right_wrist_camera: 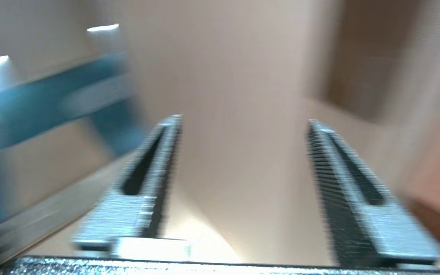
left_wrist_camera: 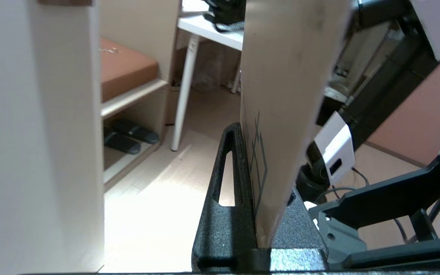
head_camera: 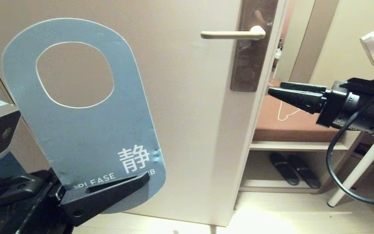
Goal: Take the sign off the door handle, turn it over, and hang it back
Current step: Hang the sign back with the other side facing out
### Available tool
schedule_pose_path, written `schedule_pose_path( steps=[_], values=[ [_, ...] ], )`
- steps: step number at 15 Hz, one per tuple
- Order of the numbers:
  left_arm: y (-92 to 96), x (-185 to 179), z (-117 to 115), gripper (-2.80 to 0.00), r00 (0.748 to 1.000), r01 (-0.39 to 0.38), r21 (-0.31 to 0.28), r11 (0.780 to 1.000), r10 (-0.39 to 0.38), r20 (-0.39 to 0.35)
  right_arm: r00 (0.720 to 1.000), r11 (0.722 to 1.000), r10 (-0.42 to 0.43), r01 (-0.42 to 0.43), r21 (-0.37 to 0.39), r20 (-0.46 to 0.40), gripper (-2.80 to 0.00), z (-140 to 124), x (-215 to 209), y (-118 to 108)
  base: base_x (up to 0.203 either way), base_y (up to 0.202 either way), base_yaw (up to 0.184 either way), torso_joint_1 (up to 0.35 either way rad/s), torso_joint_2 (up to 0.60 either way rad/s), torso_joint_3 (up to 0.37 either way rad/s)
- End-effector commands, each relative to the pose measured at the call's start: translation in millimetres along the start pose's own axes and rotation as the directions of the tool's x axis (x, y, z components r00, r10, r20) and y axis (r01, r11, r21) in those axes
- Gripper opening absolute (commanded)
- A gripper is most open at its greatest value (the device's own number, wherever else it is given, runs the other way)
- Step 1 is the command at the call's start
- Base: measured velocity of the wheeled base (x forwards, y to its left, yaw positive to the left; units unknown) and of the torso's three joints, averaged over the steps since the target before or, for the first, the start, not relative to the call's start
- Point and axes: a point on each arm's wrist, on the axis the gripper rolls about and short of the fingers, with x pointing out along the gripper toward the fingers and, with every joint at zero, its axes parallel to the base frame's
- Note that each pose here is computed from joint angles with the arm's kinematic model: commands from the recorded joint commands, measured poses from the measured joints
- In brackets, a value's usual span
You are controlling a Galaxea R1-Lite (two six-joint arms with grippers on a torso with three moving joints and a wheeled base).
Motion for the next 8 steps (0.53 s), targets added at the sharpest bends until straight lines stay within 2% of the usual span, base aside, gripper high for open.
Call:
schedule_pose_path(
  steps=[1, 3, 6, 8],
  values=[
    [-2.5, -9, 3, -2.8, 1.0, -0.007, 0.011, 1.0, 0.007, 0.028, 0.989, 0.989, -0.148, 0.148, -0.012, 0.014, -2.8, -5, -13, -8, 0.0, 0.0, 0.0, 0.0, 0.0, 0.0],
    [-4.7, -19, 3, -2.8, 0.999, -0.025, 0.019, 1.0, 0.024, 0.046, 0.949, 0.949, -0.314, 0.315, -0.017, 0.04, -2.8, -5, -25, -12, 0.0, 0.0, 0.0, 0.0, 0.0, 0.0],
    [-7.8, -36, 2, -2.8, 0.995, -0.065, 0.035, 0.997, 0.062, 0.078, 0.893, 0.895, -0.443, 0.446, -0.018, 0.076, -2.8, -5, -51, -13, 0.0, 0.0, 0.0, 0.0, 0.0, 0.0],
    [-14.5, -47, 3, -2.8, 0.993, -0.068, 0.046, 0.997, 0.063, 0.095, 0.86, 0.862, -0.503, 0.506, -0.014, 0.084, -2.8, -15, -71, -6, 0.0, 0.0, 0.0, 0.0, 0.0, 0.0]
  ],
)
